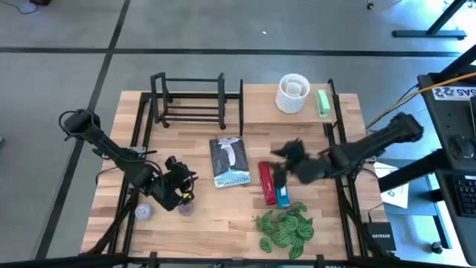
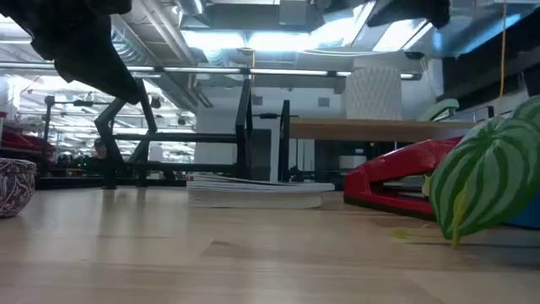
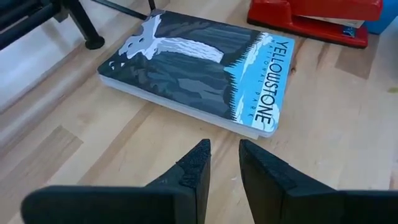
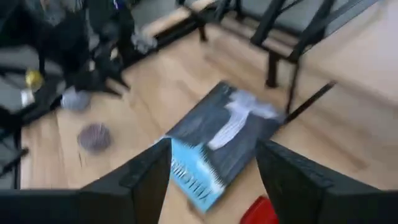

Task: Stock shelves
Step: Put the red stapler on the shelf

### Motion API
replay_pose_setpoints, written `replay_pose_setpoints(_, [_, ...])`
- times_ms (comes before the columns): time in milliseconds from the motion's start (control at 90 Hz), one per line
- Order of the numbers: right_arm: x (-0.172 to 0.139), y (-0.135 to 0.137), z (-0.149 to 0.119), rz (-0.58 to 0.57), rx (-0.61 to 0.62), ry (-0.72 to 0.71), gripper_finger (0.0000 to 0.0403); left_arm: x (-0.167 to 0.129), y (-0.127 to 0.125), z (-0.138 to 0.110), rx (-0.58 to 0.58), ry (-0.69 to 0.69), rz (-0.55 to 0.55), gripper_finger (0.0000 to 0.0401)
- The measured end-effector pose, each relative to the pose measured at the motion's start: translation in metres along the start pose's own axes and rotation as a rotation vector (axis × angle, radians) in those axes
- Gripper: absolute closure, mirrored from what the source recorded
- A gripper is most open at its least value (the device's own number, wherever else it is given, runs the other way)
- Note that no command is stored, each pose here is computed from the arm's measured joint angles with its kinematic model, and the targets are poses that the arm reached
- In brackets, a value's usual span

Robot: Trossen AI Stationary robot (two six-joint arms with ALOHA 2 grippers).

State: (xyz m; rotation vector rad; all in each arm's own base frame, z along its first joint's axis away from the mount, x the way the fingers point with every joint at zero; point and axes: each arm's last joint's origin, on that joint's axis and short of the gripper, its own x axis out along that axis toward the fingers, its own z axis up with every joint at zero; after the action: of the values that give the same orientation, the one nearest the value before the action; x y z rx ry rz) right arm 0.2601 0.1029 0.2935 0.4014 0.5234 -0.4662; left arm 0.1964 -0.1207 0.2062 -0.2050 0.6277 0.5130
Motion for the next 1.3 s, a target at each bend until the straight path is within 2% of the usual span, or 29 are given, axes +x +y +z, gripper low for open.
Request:
replay_pose_setpoints(111, [0.022, 0.022, -0.007, 0.010, -0.043, 0.124, 0.0204, 0.000, 0.000, 0.000, 0.001, -0.002, 0.002, 0.0334])
replay_pose_setpoints(244, [0.039, 0.045, -0.006, 0.032, -0.165, 0.155, 0.0213, 0.000, 0.000, 0.000, 0.014, -0.011, 0.008, 0.0334])
replay_pose_setpoints(333, [0.047, 0.051, -0.006, 0.019, -0.132, 0.227, 0.0220, 0.000, 0.000, 0.000, 0.022, -0.013, 0.008, 0.0334])
replay_pose_setpoints(422, [0.053, 0.047, -0.002, -0.022, -0.064, 0.335, 0.0222, 0.000, 0.000, 0.000, 0.022, -0.014, 0.008, 0.0334])
replay_pose_setpoints(556, [0.060, 0.033, -0.010, -0.126, -0.065, 0.454, 0.0210, 0.000, -0.001, 0.001, 0.022, -0.021, -0.001, 0.0334])
replay_pose_setpoints(733, [0.066, 0.021, -0.023, -0.172, -0.070, 0.532, 0.0144, 0.000, -0.001, 0.001, 0.013, -0.014, -0.008, 0.0334])
replay_pose_setpoints(856, [0.070, 0.014, -0.031, -0.227, 0.016, 0.550, 0.0094, 0.000, -0.002, 0.001, 0.016, -0.011, -0.010, 0.0334])
replay_pose_setpoints(944, [0.074, 0.007, -0.037, -0.288, 0.103, 0.542, 0.0075, 0.000, -0.002, 0.001, 0.019, -0.011, -0.009, 0.0334])
replay_pose_setpoints(1100, [0.084, 0.005, -0.050, -0.336, 0.135, 0.568, 0.0078, 0.000, -0.002, 0.001, 0.022, -0.012, -0.009, 0.0334])
replay_pose_setpoints(1300, [0.105, 0.007, -0.069, -0.371, 0.117, 0.619, 0.0112, 0.000, -0.002, 0.001, 0.025, -0.012, -0.008, 0.0334])
